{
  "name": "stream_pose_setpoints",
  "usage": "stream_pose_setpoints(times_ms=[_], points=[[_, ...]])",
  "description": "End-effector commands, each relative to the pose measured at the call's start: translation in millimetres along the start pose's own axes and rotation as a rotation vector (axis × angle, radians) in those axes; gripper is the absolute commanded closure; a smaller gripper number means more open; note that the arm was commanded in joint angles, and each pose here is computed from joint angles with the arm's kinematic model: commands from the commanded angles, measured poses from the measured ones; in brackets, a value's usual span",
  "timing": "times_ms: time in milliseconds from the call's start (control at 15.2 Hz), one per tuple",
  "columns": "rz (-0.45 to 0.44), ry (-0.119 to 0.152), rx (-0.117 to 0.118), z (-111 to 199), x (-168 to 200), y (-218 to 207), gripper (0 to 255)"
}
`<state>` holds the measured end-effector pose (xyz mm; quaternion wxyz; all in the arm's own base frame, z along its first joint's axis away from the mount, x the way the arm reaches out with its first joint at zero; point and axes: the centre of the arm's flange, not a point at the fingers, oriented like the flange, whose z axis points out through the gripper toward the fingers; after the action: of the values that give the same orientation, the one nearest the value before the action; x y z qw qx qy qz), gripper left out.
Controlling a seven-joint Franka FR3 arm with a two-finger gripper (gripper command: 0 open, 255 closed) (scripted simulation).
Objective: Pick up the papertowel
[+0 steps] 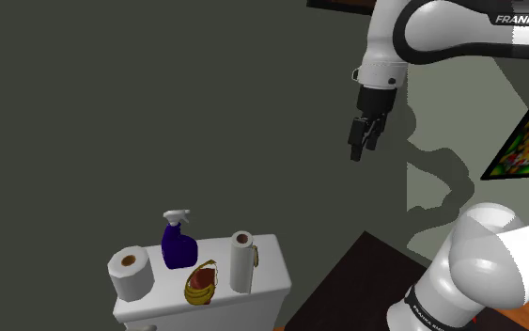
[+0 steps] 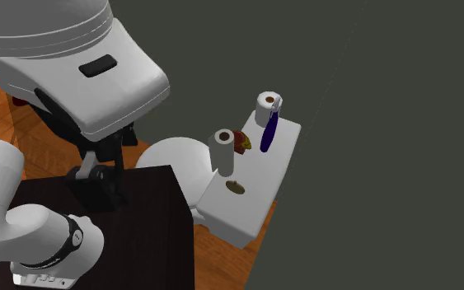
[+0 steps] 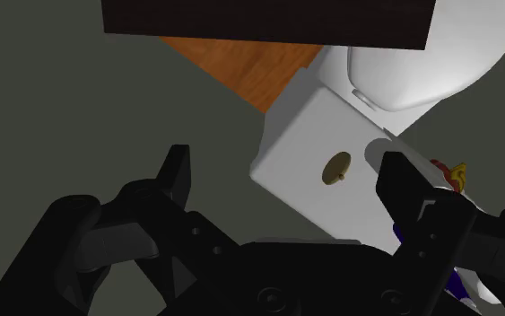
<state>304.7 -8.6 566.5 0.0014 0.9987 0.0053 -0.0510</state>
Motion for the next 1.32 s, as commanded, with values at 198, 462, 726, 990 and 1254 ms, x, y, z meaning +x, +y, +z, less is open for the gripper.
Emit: stream_pose_setpoints(times_ms=[198, 462, 726, 990, 1254], points=[[-0.007, 0.003, -0.006, 24, 17, -27, 0], [-0.016, 0.008, -0.013, 55, 39, -64, 0], [-0.026, 0.013, -0.021, 87, 62, -100, 0], [-0.035, 0.017, -0.028, 120, 84, -137, 0], [-0.045, 0.022, -0.036, 152, 105, -173, 0]])
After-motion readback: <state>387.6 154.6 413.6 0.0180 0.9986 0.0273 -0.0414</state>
